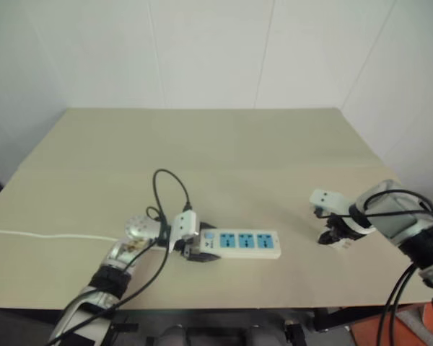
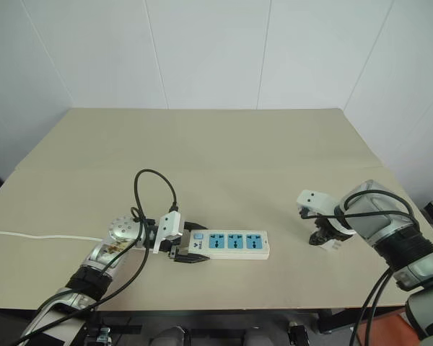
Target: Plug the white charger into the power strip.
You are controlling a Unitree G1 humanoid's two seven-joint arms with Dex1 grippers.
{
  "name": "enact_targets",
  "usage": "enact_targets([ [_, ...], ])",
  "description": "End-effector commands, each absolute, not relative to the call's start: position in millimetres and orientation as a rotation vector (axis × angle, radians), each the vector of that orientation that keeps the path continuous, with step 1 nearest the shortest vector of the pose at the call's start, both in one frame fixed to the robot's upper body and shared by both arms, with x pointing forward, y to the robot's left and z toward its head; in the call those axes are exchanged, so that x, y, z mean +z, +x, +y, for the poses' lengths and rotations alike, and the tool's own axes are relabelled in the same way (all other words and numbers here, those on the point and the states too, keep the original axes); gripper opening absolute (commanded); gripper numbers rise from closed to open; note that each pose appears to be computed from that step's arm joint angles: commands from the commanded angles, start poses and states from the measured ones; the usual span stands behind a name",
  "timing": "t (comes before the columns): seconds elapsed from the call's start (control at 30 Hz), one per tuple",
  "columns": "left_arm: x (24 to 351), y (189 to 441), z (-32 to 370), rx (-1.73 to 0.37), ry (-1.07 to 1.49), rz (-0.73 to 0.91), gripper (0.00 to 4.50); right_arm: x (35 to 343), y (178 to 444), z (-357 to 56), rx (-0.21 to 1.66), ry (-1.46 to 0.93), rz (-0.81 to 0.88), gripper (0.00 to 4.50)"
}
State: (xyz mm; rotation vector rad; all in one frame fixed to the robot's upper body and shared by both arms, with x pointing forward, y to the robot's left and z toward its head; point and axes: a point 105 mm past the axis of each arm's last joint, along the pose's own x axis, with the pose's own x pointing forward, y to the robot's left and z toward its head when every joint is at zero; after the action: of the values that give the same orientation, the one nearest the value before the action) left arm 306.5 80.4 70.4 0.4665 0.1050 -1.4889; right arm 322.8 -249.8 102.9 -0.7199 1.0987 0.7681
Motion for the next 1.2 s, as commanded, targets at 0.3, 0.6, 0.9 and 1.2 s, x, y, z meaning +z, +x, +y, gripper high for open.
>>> enact_targets([
  [0.3, 61, 304, 92, -1.478, 0.454, 0.186, 3.31, 172, 346, -190, 0.862, -0.515, 0.65, 1.13],
  [0.6, 58, 309, 97, -1.458, 0.463, 0.21, 3.31, 219, 340, -121, 0.917, -0.194, 0.078, 1.13],
  [0.9, 56, 311, 96, -1.466, 0.474, 0.221, 3.31, 196, 314, -76, 1.102, -0.124, -0.095, 1.13],
  [1.2, 54, 309, 99, -1.479, 0.467, 0.229, 3.31, 181, 302, -54, 1.28, -0.117, -0.161, 1.13],
])
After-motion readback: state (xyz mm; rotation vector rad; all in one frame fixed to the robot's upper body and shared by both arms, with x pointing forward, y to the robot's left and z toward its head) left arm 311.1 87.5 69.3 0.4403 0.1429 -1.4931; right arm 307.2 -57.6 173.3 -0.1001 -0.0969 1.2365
